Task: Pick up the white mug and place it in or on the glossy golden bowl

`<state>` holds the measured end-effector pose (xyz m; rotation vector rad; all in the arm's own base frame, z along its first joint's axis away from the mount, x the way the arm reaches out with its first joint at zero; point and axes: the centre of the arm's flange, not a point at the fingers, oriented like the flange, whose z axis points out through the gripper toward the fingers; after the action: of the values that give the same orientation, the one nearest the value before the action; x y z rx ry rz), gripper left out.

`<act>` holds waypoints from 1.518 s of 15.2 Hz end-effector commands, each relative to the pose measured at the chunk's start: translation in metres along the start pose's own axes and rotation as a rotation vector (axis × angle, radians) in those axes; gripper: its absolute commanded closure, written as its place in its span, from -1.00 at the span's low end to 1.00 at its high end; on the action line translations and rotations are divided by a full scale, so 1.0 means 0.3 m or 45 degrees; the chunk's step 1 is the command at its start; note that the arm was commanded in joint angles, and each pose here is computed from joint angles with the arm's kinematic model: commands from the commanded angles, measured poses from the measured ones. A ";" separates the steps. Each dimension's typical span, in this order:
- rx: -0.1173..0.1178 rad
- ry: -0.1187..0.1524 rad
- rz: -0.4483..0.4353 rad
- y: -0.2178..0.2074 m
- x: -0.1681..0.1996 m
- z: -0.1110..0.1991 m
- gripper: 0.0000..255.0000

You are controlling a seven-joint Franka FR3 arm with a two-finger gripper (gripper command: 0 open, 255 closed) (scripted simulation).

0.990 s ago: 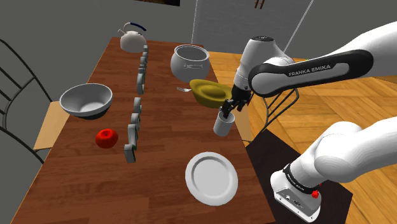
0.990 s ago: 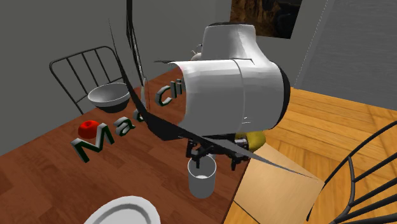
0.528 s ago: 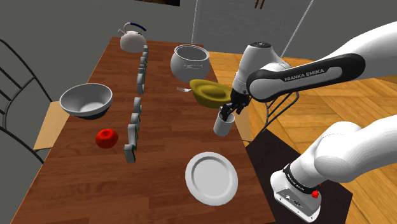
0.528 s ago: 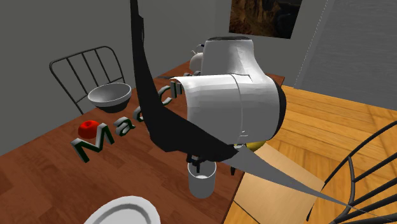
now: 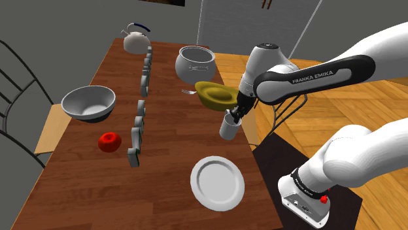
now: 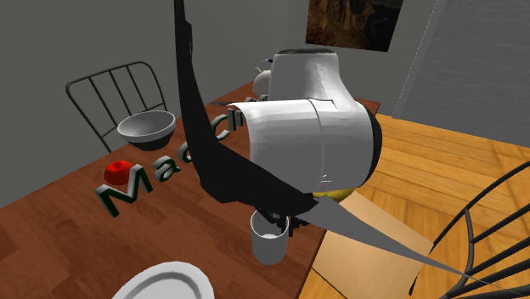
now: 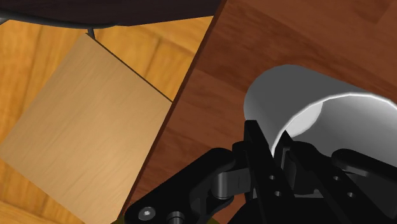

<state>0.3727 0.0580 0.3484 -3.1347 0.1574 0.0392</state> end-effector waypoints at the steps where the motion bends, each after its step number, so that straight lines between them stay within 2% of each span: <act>1: 0.000 -0.001 0.000 0.000 0.000 0.001 1.00; 5: 0.000 -0.001 0.000 0.000 0.000 0.001 1.00; 23: 0.000 -0.001 0.000 -0.001 -0.008 -0.316 1.00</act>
<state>0.3737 0.0580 0.4369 -3.1347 0.1572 0.0394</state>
